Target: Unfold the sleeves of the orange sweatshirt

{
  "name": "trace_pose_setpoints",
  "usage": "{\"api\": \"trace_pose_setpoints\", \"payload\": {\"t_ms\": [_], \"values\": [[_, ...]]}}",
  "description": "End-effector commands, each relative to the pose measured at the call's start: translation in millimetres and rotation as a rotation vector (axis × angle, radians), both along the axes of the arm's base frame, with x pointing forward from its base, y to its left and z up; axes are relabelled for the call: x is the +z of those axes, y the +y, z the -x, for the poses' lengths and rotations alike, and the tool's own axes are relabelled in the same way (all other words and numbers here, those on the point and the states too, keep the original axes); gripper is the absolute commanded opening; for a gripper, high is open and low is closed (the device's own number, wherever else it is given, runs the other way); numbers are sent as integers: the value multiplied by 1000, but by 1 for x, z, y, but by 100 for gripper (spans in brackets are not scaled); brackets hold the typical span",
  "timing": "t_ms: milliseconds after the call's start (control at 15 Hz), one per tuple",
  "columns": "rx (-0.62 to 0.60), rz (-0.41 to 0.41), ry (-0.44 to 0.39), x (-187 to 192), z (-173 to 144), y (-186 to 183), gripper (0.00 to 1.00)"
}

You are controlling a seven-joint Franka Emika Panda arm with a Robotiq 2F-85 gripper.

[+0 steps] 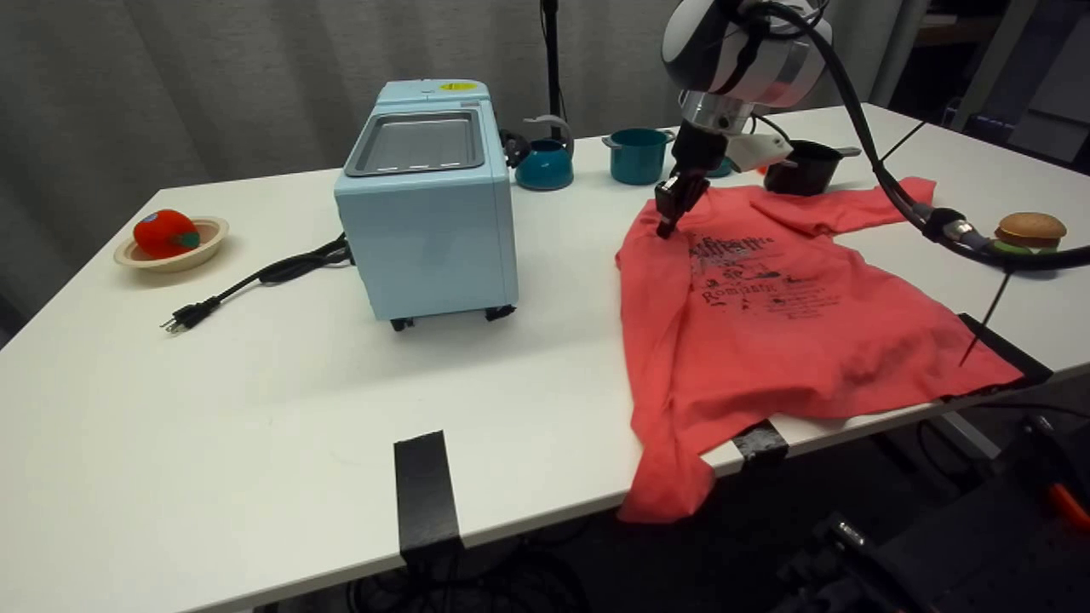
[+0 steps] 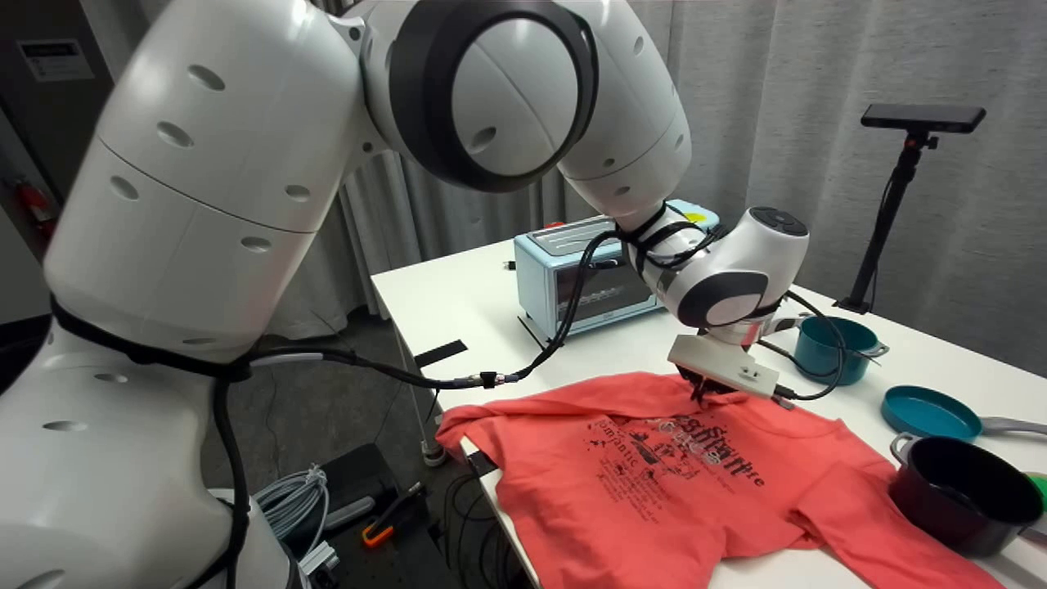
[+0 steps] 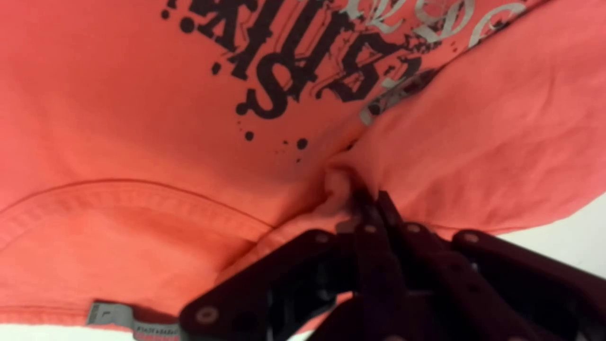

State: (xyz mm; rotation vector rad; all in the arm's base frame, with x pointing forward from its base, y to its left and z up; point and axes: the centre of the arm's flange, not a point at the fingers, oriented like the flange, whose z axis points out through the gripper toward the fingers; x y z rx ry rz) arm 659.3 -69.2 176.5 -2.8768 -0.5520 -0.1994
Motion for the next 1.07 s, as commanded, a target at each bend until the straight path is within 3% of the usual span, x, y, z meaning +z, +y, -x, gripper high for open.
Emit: {"api": "trace_pose_setpoints", "payload": {"t_ms": [0, 267, 400, 1000], "values": [[7, -2, -77, 6, -7, -5, 1], [49, -9, -242, 13, -20, -2, 1], [71, -34, -274, 16, -22, 2, 1], [139, -218, -287, 17, -18, 12, 1]]}}
